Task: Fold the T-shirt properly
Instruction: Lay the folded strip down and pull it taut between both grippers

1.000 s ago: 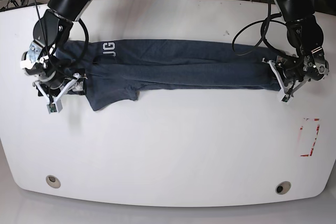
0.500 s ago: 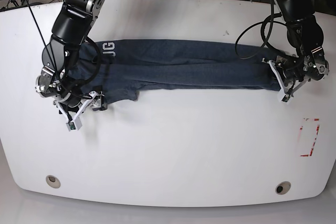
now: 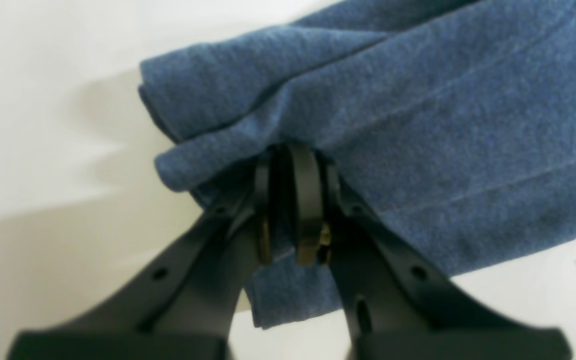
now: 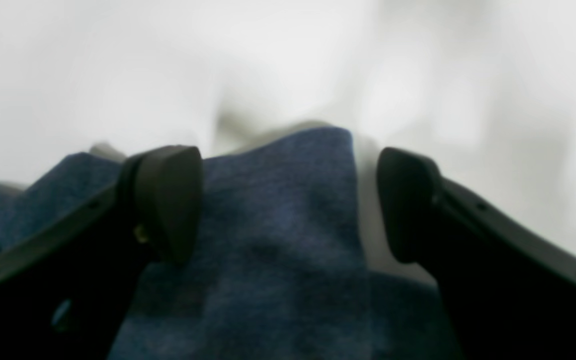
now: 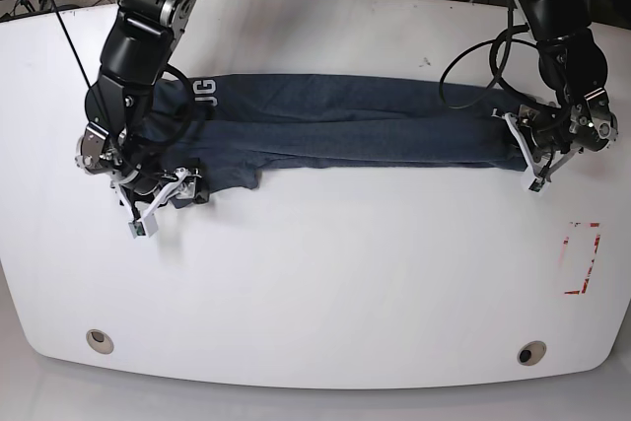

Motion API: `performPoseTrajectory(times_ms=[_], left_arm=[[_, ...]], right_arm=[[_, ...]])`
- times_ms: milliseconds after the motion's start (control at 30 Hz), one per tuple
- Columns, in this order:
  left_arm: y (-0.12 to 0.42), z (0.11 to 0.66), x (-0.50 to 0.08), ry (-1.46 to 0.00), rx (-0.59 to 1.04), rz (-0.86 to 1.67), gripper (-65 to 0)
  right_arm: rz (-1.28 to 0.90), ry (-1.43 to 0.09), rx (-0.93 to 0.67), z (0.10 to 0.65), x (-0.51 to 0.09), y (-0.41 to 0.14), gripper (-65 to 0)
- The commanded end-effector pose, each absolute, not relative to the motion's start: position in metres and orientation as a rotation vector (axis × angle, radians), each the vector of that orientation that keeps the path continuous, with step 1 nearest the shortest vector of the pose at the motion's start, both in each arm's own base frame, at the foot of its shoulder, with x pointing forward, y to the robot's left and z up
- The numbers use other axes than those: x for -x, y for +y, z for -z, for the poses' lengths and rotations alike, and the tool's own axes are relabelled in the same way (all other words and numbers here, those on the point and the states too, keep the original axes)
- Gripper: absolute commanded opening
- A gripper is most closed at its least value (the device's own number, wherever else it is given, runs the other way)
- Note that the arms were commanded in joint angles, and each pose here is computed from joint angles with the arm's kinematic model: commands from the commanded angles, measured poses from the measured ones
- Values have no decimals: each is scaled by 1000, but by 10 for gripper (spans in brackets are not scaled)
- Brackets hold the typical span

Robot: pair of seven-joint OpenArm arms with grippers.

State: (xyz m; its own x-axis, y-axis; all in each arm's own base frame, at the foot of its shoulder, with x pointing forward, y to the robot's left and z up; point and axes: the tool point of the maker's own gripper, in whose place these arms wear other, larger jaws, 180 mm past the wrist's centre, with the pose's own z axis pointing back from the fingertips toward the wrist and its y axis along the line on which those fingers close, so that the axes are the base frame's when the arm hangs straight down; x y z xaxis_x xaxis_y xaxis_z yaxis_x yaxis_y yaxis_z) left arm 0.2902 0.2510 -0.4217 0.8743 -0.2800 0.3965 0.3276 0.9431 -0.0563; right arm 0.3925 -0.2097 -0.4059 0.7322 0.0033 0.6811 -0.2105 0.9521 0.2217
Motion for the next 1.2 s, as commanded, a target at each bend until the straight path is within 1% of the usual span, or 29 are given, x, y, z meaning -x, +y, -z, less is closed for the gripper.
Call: performPoseTrajectory(times_ms=[0,100,133,167,200,233,300,467,633,900,1167], left_arm=[[254,441,-264,-262,101,330,-606],[254,441,-263,-260,101,330,-606],[254,441,-263,-260,101,330,-606],[254,441,-263,-260,101,330,-606],[254,441,-263,-260,101,330,-606],[254,441,-263,-260,101,330,-606],[254,441,-263,-259,100,330,-606],[254,442,-262,-258,100,330,-606],[255,442,-262,-256,98,330,-606],[257,442,-261,-254,95,330,-606],[257,444,-257,-243,97,329,-606]], right_arm=[[-121,-798,-284,389,-406,-217,-195],[-120,-789,-285,393,-402,-216,-327],[-121,-794,-284,391,-402,-216,-392],[-122,-800,-283,389,-402,-216,-433],[-127,-814,-274,385,-404,-218,-512],[-132,-830,-265,380,-405,-219,-575],[-142,-850,-253,371,-407,-219,-631],[-161,-872,-212,360,-403,-225,-642],[-173,-875,-138,345,-389,-239,-642],[-173,-819,-4,332,-350,-266,-642],[-208,-778,84,327,-314,-273,-637]])
